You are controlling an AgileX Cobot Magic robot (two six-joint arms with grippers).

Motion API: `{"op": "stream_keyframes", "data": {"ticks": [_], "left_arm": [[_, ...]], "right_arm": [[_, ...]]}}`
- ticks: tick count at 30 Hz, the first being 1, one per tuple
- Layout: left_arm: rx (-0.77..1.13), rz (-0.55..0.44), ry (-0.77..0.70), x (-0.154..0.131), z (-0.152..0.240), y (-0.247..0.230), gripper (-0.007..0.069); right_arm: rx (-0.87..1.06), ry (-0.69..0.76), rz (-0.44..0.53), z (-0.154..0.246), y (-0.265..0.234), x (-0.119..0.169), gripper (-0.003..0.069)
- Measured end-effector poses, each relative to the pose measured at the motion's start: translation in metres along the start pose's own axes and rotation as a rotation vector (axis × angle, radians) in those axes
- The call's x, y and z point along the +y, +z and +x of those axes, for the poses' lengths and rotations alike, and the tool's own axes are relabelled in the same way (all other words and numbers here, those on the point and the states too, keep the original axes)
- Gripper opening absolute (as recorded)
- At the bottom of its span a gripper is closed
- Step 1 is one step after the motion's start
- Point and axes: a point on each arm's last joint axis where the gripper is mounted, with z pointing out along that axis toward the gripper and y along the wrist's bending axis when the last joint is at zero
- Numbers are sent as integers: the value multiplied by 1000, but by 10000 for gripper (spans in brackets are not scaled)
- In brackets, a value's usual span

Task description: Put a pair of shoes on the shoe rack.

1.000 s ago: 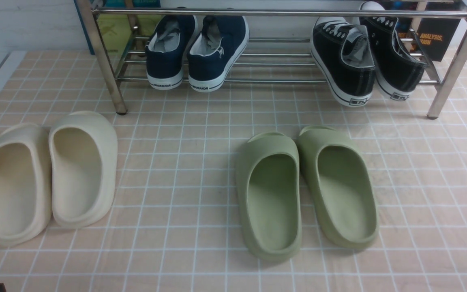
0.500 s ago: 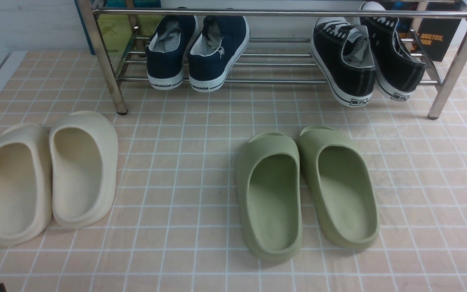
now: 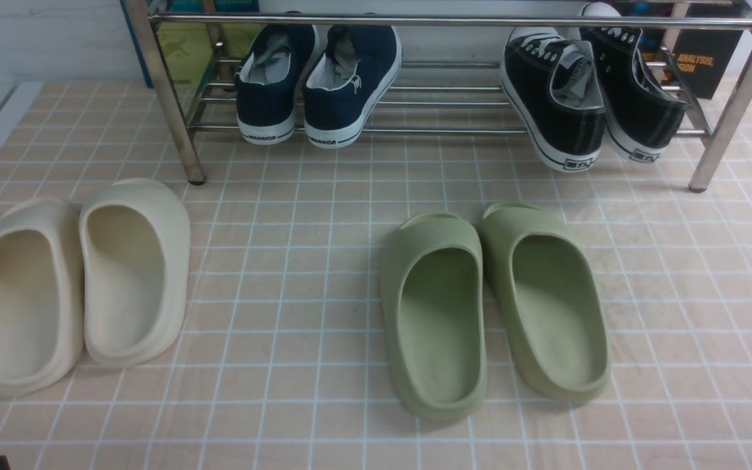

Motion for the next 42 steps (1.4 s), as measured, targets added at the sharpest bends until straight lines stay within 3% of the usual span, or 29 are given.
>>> {"op": "stream_keyframes", "data": {"ticks": [42], "left_arm": [[0,0,0,0,0,0,239]], "right_arm": [[0,0,0,0,0,0,8]]}}
